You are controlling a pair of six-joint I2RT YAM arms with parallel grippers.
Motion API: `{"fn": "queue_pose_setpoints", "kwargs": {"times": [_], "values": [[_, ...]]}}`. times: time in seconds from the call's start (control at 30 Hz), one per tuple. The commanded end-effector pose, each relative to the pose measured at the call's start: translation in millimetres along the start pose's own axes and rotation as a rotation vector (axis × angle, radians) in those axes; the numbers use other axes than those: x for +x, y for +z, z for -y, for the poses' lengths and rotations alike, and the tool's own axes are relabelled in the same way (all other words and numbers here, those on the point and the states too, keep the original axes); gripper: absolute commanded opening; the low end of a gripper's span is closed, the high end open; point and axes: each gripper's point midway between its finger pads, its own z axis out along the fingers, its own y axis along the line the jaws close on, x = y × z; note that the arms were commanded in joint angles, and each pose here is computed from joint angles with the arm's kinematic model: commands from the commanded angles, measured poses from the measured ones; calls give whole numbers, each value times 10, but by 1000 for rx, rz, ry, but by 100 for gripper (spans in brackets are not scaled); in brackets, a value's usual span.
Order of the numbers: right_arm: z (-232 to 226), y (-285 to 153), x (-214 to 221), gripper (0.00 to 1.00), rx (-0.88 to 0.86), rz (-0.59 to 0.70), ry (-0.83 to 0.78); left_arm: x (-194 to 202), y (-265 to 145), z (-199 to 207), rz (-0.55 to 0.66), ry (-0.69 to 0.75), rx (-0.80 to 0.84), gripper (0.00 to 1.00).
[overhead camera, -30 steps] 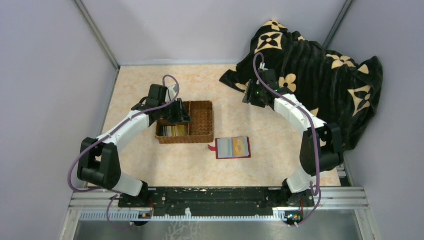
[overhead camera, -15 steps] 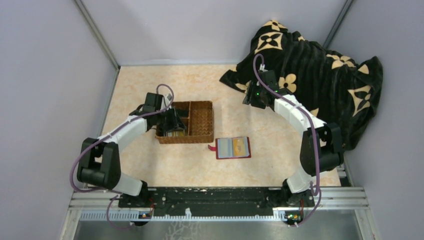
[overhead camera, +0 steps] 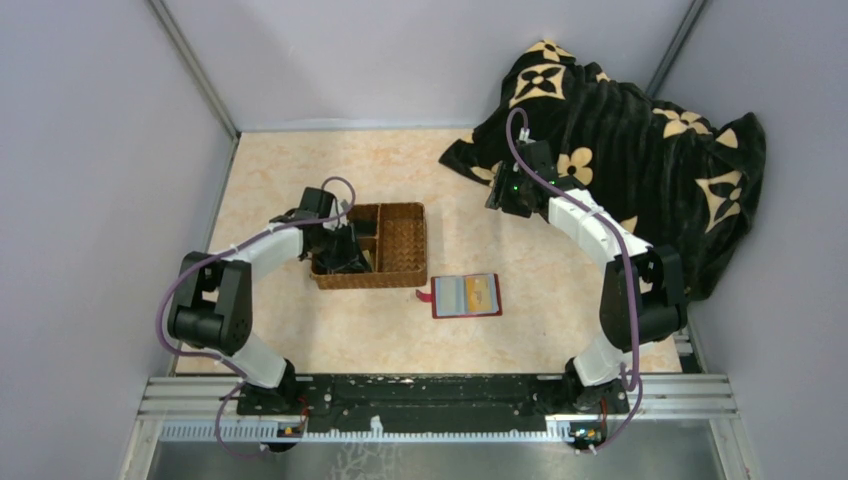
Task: Take the credit cards out of the card holder
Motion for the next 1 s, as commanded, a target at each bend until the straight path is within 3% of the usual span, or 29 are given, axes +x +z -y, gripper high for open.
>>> {"fn": "queue_pose_setpoints", "kwargs": {"times": [0.0,0.17,0.33,0.63,0.83,0.97], "values": [[-43,-13,-166,50,-21,47,-1,-371,-247,327,119,76,95,31],[-72,-17,-177,50,-36,50,-4,-893,-667,869,270,167,236,34],[-79,-27,-175,50,-40,51,-4,-1115,-826,1117,270,184,281,34],[-80,-151,-214,49,-44,76,-76,-1051,-868,1080,299,228,266,37],[-177,-276,-76,50,-3,76,-201,-942,-867,1535,313,468,230,41],[-269,-406,92,55,5,91,-271,-707,-809,1927,311,491,323,41]]}}
